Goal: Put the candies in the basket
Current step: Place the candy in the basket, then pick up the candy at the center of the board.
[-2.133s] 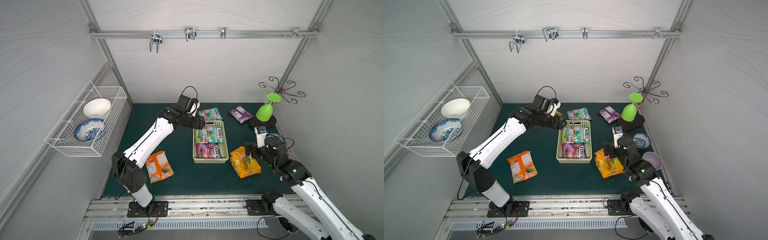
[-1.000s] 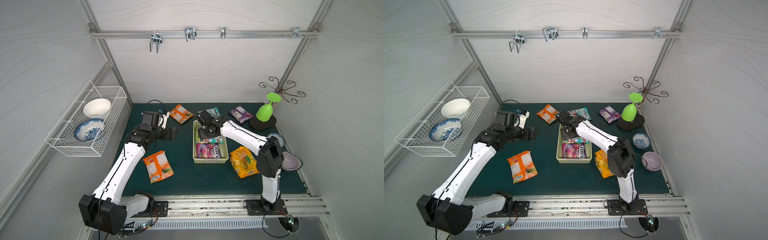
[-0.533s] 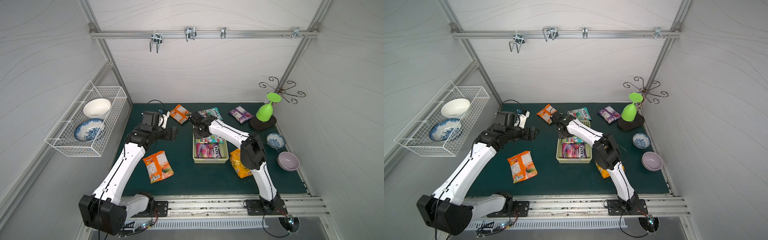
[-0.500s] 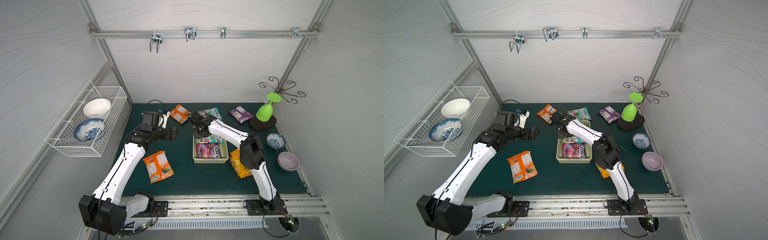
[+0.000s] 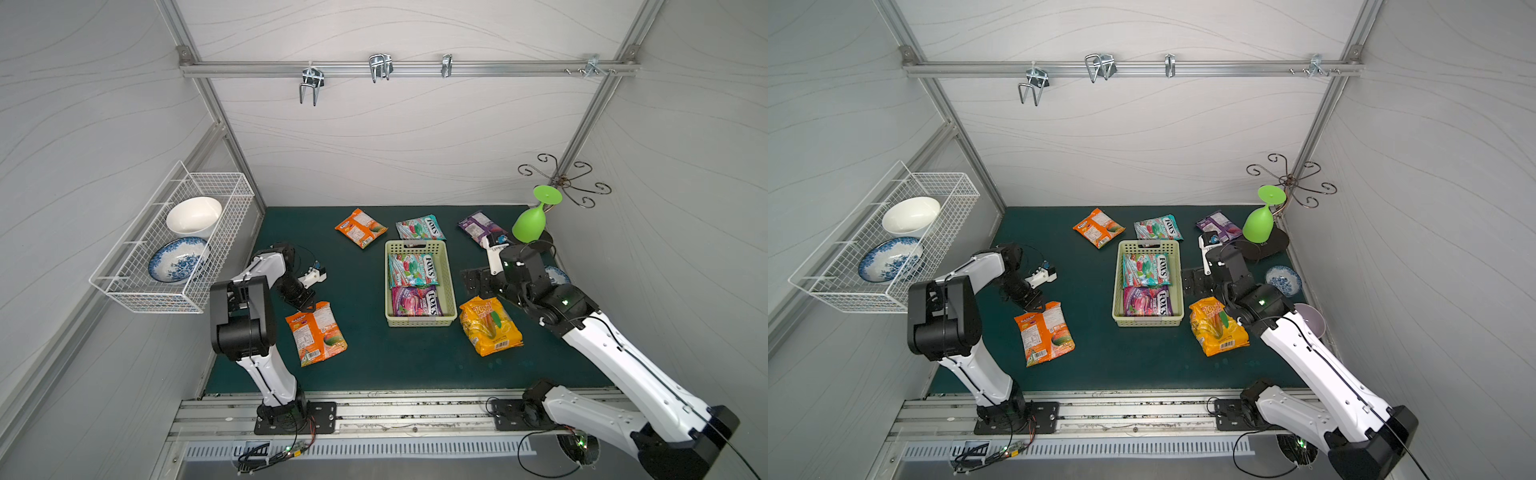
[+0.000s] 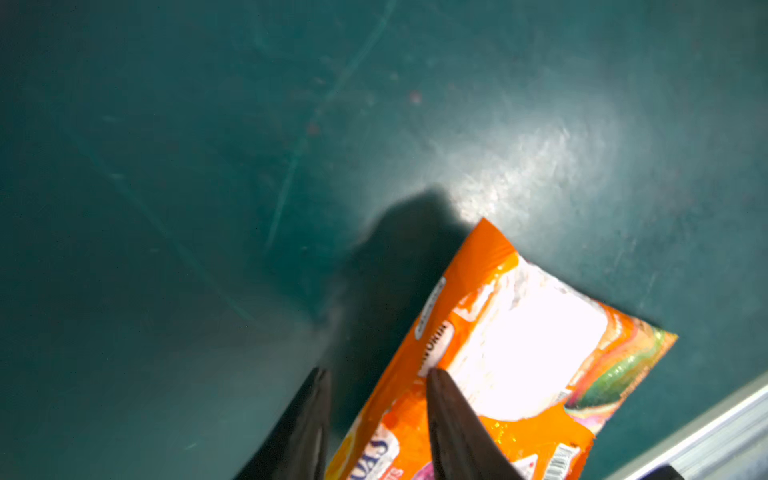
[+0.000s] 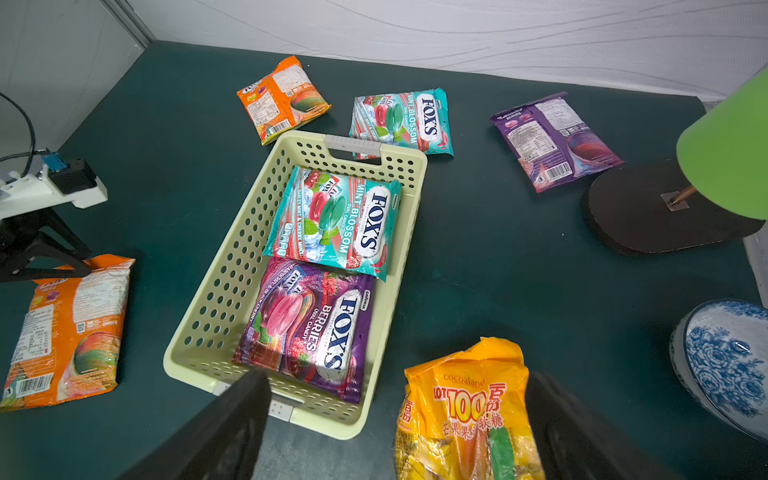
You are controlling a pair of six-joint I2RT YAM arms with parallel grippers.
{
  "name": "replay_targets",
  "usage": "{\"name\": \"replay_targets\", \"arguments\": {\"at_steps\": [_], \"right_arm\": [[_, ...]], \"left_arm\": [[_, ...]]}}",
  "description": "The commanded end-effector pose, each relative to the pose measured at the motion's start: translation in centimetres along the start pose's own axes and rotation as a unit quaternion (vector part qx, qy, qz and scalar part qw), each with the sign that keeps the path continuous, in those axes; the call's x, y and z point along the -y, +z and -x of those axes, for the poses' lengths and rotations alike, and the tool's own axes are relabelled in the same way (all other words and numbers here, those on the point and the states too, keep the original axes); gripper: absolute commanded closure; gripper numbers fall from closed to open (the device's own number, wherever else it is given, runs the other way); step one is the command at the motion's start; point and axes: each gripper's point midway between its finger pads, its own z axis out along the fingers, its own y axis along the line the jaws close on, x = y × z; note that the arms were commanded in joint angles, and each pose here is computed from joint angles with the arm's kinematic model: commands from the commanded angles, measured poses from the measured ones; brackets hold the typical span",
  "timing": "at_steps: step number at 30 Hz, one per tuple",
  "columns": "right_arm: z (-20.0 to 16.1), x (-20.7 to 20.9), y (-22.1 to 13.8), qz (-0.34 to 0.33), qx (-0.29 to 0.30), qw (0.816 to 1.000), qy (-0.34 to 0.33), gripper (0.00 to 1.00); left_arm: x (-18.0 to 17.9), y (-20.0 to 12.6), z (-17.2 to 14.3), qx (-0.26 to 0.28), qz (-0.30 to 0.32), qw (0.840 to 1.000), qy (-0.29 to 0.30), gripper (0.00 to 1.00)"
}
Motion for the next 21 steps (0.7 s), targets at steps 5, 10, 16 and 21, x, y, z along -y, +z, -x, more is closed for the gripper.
{"name": "replay_targets", "arguments": {"at_steps": [5, 10, 16, 21], "right_arm": [[-0.3, 1.3, 1.5, -0.024, -0.010, 1.000, 0.002, 0.81], [-0.1, 0.6, 0.5, -0.002, -0.010, 1.000, 0.008, 1.00], [1.4, -0.9, -2.9, 0.037, 0.017, 0.999, 0.018, 1.00], [2.3, -1.6, -4.4, 0.050, 0.030, 0.998, 0.018, 1.00]], "left_arm": [[-0.2, -0.4, 2.1, 0.030, 0.007, 1.000, 0.001, 0.09], [0.1, -0.8, 2.3, 0.027, -0.001, 1.000, 0.000, 0.09], [0.1, -0.5, 2.2, 0.025, -0.003, 1.000, -0.002, 0.09], [-0.4, -0.1, 2.1, 0.026, 0.010, 1.000, 0.003, 0.09]]}}
